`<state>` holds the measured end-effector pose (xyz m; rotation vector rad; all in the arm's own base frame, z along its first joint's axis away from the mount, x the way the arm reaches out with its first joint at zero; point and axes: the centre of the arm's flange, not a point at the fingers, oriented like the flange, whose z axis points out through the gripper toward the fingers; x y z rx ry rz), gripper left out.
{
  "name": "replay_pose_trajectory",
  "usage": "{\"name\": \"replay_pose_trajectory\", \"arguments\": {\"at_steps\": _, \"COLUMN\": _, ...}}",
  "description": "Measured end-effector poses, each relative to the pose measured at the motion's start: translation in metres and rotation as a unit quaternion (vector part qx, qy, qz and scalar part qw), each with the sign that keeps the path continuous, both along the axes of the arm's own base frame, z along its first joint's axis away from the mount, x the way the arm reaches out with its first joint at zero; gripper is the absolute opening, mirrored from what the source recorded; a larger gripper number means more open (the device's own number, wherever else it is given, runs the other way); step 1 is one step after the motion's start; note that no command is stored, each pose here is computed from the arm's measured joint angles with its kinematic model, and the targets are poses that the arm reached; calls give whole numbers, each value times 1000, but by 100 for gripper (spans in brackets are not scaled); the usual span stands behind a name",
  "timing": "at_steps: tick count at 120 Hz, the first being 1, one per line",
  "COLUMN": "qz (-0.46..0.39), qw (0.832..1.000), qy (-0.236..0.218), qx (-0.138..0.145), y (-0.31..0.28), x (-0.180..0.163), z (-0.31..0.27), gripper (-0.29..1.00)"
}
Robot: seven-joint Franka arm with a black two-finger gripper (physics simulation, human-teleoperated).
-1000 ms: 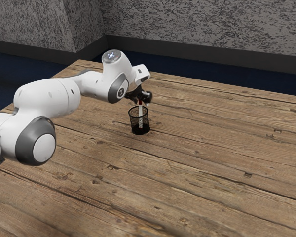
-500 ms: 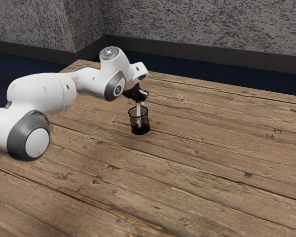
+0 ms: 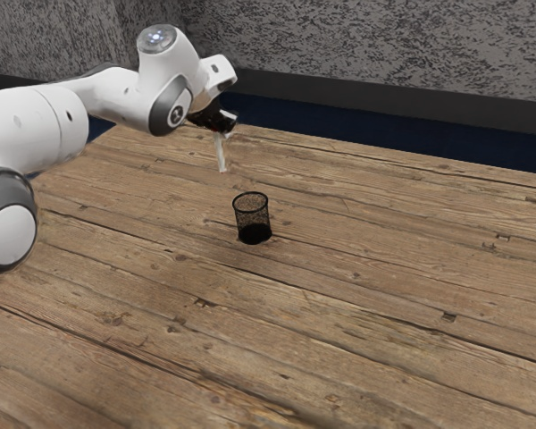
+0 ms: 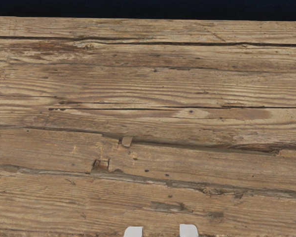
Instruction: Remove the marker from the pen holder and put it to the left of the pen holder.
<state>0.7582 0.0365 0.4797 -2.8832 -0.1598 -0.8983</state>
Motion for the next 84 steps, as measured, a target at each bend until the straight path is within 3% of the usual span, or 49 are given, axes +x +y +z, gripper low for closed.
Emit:
{"name": "replay_pose_trajectory", "arguments": {"at_steps": 22, "qz": 29, "qw": 998, "qy": 58, "qx": -2, "y": 49, "x": -28, "z": -35, "gripper": -5}}
{"name": "replay_pose_trajectory", "arguments": {"at_steps": 56, "qz": 36, "qw": 988, "qy": 153, "qx": -5, "y": 84, "x": -33, "z": -106, "gripper": -5}}
{"name": "replay_pose_trajectory", "arguments": {"at_steps": 84, "qz": 22, "qw": 986, "qy": 164, "qx": 0, "y": 89, "x": -13, "z": -128, "gripper": -5}}
